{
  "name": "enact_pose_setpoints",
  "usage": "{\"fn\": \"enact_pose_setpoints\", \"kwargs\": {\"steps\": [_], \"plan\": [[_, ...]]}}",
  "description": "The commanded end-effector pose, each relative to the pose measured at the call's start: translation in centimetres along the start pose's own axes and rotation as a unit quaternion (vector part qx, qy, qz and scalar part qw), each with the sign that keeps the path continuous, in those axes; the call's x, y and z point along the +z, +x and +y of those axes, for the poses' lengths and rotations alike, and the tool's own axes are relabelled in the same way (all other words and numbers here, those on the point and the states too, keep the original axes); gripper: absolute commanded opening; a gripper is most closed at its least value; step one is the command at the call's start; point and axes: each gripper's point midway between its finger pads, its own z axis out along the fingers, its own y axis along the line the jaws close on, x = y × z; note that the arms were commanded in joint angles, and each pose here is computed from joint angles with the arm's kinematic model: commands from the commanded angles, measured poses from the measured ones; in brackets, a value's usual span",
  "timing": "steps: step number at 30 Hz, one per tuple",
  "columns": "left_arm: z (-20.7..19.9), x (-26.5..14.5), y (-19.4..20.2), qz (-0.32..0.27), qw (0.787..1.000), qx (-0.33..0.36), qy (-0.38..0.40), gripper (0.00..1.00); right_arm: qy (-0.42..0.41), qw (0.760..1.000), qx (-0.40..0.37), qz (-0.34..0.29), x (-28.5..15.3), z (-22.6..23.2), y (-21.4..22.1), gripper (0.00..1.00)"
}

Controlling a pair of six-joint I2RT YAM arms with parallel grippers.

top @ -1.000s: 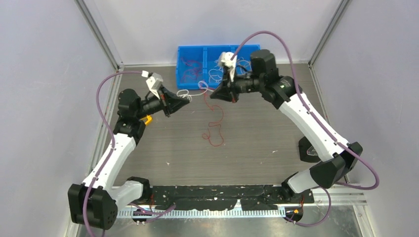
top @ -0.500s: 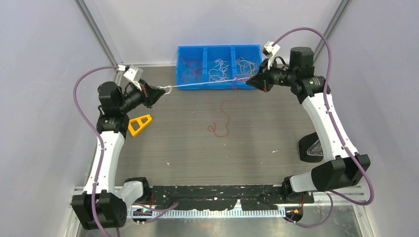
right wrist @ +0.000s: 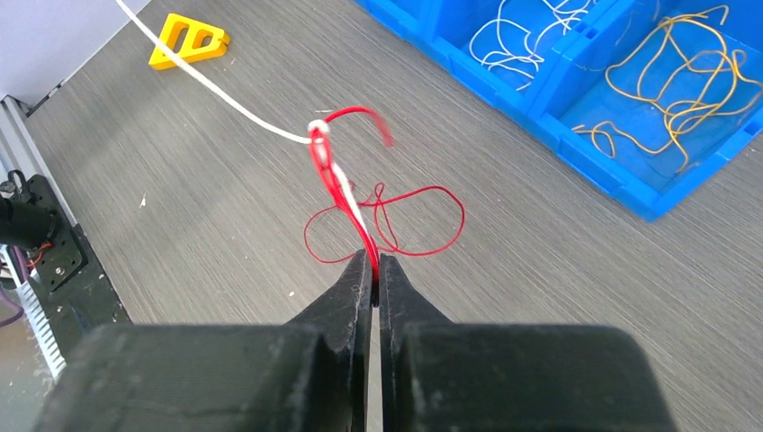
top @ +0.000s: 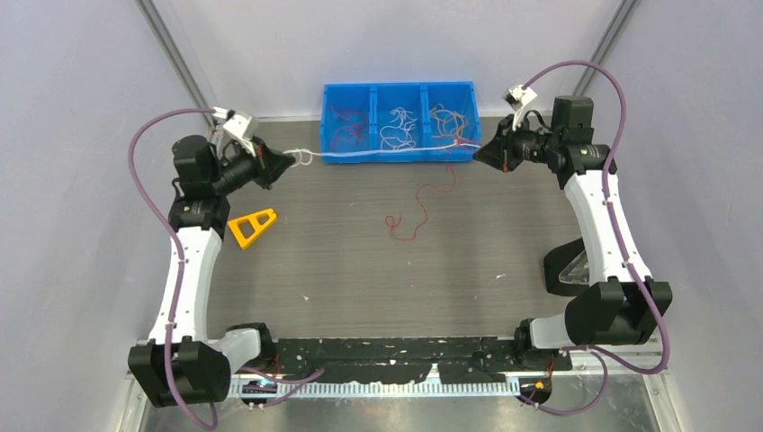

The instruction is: Untangle the cables

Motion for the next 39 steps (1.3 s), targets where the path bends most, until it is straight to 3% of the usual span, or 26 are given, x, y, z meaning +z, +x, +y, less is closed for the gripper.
{"fn": "enact_pose_setpoints", "kwargs": {"steps": [1, 2, 5, 6, 7, 13, 18, 29, 32, 36, 39], "plan": [[-6.5, 0.6, 0.7, 0.023, 0.989, 0.095, 0.114, 0.00, -0.038, 0.999, -0.022, -0.012, 0.9, 2.9, -1.2, 0.06], [-7.9, 0.5, 1.8, 0.037, 0.983, 0.105, 0.143, 0.01, -0.056, 0.997, -0.039, -0.027, 1.2, 4.4, -2.3, 0.05], [-9.6, 0.0, 3.1, 0.051, 0.977, 0.094, 0.183, 0.79, -0.092, 0.993, -0.048, -0.059, 1.2, 7.8, -4.8, 0.05], [-9.8, 0.0, 3.0, 0.048, 0.977, 0.090, 0.187, 0.86, -0.111, 0.991, -0.047, -0.063, 1.2, 9.5, -5.3, 0.05], [-10.3, 0.0, 2.7, 0.043, 0.975, 0.091, 0.198, 0.87, -0.127, 0.988, -0.056, -0.072, 1.3, 10.9, -6.2, 0.05], [-14.9, 1.1, 0.5, -0.001, 0.955, 0.148, 0.256, 0.84, -0.184, 0.975, -0.083, -0.088, 1.2, 15.8, -7.4, 0.05], [-18.0, 2.9, -1.0, -0.027, 0.948, 0.144, 0.283, 0.77, -0.206, 0.970, -0.094, -0.088, 1.3, 17.6, -7.3, 0.06], [-19.9, 6.4, -1.8, -0.063, 0.943, 0.173, 0.278, 0.58, -0.252, 0.958, -0.105, -0.083, 0.6, 21.1, -6.3, 0.05], [-20.0, 6.6, -1.8, -0.070, 0.943, 0.178, 0.271, 0.53, -0.258, 0.956, -0.109, -0.083, 0.5, 21.6, -6.0, 0.05], [-19.6, 6.3, -1.6, -0.080, 0.943, 0.194, 0.258, 0.37, -0.265, 0.953, -0.117, -0.085, 0.0, 22.0, -5.9, 0.05], [-20.0, 6.0, -1.9, -0.092, 0.940, 0.196, 0.262, 0.35, -0.269, 0.952, -0.118, -0.083, 0.0, 22.2, -5.5, 0.05]]}}
